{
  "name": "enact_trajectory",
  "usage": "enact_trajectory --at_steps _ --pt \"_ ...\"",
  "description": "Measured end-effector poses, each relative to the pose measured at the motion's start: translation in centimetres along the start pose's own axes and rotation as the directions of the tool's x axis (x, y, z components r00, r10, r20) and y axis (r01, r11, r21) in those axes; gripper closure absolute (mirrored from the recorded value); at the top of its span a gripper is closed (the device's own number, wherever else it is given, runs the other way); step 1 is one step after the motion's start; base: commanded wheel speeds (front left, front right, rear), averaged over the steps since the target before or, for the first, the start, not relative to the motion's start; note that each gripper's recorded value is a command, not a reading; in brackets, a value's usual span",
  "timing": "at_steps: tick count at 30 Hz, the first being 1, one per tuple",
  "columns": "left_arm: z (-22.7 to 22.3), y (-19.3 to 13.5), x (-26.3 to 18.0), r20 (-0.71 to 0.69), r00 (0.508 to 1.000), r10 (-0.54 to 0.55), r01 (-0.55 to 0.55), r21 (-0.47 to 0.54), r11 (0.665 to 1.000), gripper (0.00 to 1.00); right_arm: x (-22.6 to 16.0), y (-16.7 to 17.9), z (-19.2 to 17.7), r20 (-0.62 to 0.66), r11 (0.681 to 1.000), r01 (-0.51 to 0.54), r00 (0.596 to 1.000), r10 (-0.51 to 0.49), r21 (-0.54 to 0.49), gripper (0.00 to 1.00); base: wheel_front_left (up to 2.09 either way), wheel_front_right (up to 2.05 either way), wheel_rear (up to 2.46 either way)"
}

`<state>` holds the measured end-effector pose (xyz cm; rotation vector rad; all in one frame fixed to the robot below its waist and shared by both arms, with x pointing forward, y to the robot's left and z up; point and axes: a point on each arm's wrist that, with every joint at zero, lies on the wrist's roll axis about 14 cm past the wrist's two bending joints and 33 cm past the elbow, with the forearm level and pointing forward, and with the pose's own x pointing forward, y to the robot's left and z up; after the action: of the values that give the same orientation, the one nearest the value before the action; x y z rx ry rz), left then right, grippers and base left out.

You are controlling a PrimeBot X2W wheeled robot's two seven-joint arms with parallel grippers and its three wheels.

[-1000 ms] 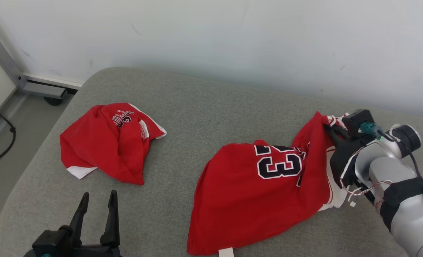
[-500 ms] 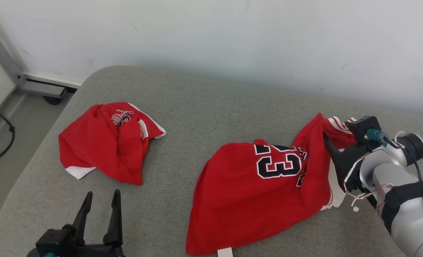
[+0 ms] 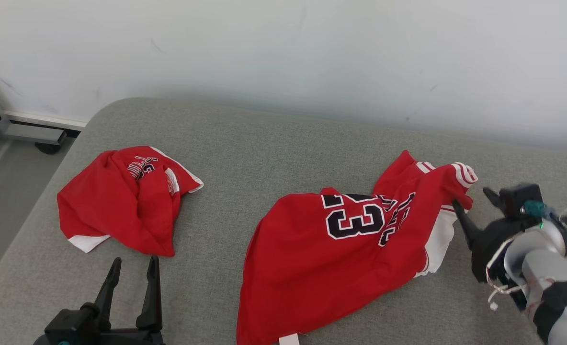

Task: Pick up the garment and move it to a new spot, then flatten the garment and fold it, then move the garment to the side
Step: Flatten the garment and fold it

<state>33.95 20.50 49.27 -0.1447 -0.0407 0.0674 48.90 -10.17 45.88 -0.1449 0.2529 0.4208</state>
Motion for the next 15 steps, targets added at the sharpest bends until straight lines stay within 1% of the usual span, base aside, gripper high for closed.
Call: enact_trajectory --at_steps 3,7,9,14,15 --pt "0.0 0.1 0.1 0.001 1.0 0.002 -0.002 0.004 1.0 0.0 -0.8 0.0 -2.1 -0.049 0.999 0.006 0.999 -0.004 0.038 0.0 0.0 0.0 0.0" --pt "-0.1 0.3 0.0 -0.001 1.0 0.01 -0.01 0.005 1.0 0.0 -1.3 0.3 -3.2 -0.102 0.998 -0.003 0.995 0.009 0.057 0.0 0.0 0.0 0.0" --pt "0.0 0.4 0.0 -0.001 1.0 0.01 -0.01 0.006 1.0 0.0 -1.8 1.0 -4.7 -0.161 0.997 -0.018 0.987 0.029 0.07 0.0 0.0 0.0 0.0" --pt "-0.1 0.4 0.0 -0.002 1.0 0.011 -0.011 0.01 1.0 0.0 -2.6 1.7 -6.7 -0.241 0.996 -0.036 0.969 0.055 0.081 0.0 0.0 0.0 0.0" --pt "-0.1 0.4 -0.1 -0.003 1.0 0.009 -0.009 0.008 1.0 0.0 -2.7 2.4 -7.5 -0.272 0.995 -0.052 0.959 0.075 0.089 0.0 0.0 0.0 0.0"
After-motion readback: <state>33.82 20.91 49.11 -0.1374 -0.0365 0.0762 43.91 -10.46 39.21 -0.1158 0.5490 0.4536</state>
